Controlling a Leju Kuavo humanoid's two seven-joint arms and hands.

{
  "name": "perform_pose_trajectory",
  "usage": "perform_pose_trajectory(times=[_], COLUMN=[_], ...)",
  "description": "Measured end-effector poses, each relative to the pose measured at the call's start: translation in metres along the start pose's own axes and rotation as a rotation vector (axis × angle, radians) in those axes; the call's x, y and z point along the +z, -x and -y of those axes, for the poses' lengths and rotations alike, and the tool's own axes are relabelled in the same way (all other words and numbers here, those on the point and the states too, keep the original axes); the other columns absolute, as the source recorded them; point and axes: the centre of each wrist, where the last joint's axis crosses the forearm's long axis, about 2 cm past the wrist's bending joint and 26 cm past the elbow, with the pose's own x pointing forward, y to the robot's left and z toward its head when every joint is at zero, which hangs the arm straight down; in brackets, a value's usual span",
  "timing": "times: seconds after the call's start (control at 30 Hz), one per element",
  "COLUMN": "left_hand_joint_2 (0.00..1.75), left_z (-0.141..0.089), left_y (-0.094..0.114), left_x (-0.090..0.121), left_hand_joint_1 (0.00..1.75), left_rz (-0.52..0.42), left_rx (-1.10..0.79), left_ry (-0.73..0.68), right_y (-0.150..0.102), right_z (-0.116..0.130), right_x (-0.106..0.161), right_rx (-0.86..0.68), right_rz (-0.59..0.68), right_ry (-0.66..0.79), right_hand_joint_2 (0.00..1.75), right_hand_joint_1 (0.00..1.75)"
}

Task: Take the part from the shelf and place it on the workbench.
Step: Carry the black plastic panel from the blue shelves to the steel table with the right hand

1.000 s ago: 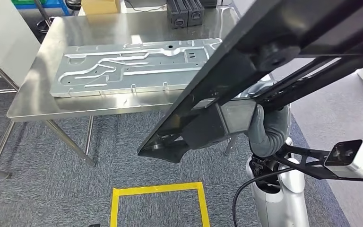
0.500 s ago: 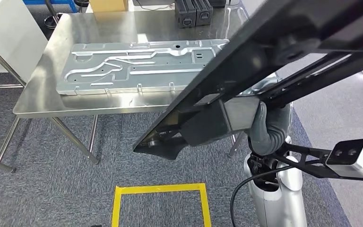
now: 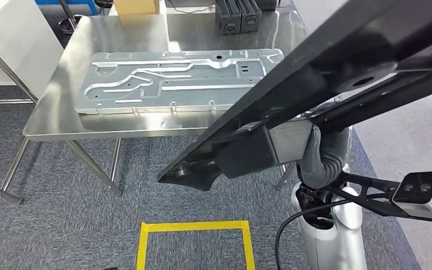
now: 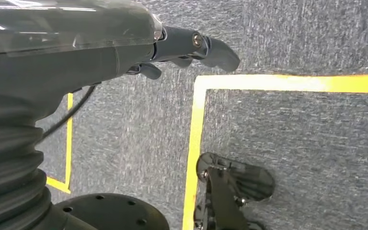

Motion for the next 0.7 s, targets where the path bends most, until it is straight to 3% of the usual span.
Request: perform_pose_trajectory(times=[0.7], left_hand_joint_2=[1.75], left_z=[-0.0019], left_y=[0.0007], left_x=[-0.0004], left_hand_joint_1=[0.0], left_rz=[-0.001], left_rx=[-0.001], left_ry=[-0.005], right_y=[-0.0002], right_z=[0.0], right_x=[-0.0014], right_rx=[0.025], right_rz=[0.004], right_ry=[-0.014], right_hand_joint_2=[1.75], right_hand_joint_1=[1.75])
